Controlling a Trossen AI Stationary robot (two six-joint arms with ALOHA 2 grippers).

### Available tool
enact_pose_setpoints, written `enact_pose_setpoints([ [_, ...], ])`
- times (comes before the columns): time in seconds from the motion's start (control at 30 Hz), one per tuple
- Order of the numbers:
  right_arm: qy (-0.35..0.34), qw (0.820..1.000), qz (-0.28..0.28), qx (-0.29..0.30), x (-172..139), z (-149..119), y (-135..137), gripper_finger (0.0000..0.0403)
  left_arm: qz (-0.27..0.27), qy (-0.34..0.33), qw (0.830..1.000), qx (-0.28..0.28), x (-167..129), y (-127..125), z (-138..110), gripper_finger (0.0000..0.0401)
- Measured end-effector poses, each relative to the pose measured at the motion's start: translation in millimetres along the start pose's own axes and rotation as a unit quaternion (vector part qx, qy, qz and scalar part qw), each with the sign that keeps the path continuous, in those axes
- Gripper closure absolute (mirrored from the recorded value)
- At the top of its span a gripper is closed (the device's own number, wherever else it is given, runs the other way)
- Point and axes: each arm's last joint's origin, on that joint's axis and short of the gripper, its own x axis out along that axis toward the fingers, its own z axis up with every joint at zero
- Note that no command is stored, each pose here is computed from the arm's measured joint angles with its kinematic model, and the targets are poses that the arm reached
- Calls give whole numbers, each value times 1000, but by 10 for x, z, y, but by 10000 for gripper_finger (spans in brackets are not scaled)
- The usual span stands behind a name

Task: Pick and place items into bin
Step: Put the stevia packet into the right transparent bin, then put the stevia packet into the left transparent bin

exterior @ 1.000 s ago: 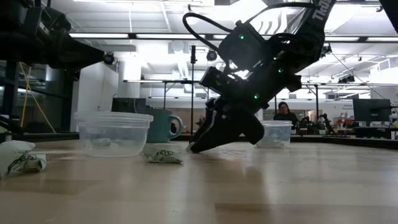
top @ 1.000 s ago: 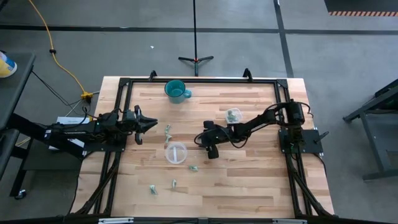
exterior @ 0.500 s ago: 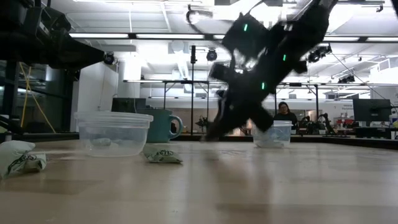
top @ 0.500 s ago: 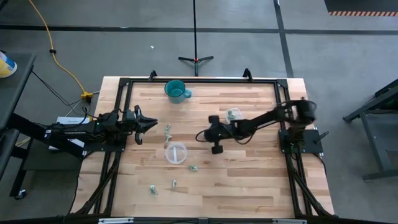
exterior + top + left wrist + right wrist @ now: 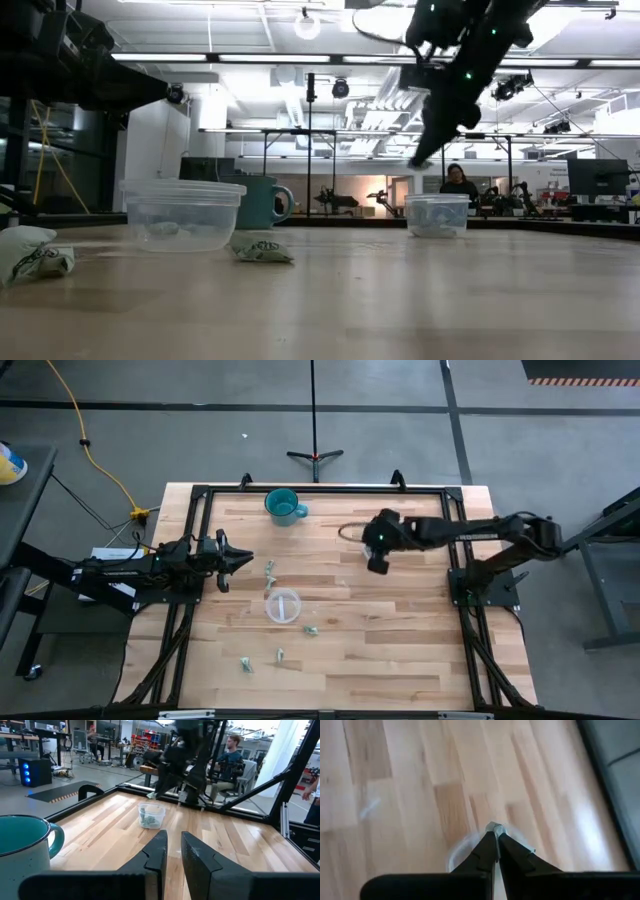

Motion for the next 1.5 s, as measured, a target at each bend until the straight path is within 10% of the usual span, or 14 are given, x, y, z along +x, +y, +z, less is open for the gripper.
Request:
enact_pose_setpoints([
  [0.23, 40, 997, 51, 52, 206, -149, -171, 393, 0, 0, 1000, 0, 0, 0, 0, 309],
  [0.7, -89, 988, 110, 54, 177, 19, -57, 210, 0, 0, 1000, 0, 0, 0, 0, 309],
  [1.5, -429, 891, 137, 61, -867, -1474, 324, 399, -2, 1, 1000, 0, 1, -1, -2, 309],
])
